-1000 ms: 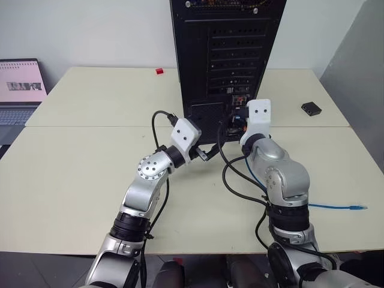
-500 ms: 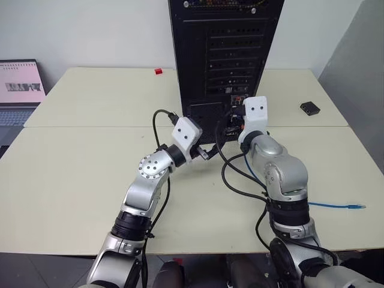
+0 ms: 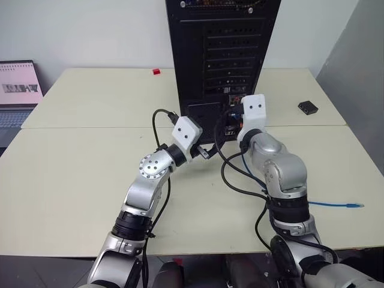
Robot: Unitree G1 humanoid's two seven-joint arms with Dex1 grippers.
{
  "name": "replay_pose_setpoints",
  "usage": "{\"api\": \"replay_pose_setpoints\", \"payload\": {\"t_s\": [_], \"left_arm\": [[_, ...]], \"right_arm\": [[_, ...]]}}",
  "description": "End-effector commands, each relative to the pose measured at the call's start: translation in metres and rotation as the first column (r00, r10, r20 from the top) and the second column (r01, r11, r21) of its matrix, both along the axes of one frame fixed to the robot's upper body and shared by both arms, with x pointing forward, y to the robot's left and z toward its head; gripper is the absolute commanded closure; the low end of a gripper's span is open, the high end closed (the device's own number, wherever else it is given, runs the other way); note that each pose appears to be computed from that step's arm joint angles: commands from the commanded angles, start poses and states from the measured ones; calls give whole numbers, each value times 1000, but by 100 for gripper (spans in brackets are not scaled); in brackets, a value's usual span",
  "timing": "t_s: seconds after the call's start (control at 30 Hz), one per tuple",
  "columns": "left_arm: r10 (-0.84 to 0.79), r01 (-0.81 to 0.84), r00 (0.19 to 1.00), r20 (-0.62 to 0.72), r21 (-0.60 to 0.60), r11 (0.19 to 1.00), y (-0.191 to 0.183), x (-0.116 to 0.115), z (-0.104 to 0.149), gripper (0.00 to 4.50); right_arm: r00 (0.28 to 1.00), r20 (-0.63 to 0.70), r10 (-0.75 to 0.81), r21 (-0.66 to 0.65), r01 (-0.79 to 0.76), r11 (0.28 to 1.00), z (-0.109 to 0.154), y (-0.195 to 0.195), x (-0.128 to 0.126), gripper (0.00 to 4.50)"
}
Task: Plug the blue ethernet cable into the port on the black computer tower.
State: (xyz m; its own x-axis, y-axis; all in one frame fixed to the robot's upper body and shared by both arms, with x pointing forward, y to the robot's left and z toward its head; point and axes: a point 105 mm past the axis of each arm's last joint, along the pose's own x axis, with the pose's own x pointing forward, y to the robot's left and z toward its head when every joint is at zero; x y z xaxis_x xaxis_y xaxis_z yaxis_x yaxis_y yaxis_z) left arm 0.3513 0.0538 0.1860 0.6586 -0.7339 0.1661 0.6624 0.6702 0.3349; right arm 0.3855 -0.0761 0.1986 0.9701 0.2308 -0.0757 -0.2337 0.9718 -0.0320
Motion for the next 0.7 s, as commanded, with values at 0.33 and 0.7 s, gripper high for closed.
{"api": "replay_pose_setpoints", "payload": {"t_s": [0.33, 0.7], "left_arm": [[96, -89, 995, -31, 167, 982, 52, 19, 16, 0], [-20, 34, 997, -81, 181, 983, 63, 7, 32, 0]], "right_arm": [[992, 102, 79, 29, -82, 996, 27, -32, -52, 62], [938, 137, 318, -188, -290, 938, 33, -57, -81, 1]]}}
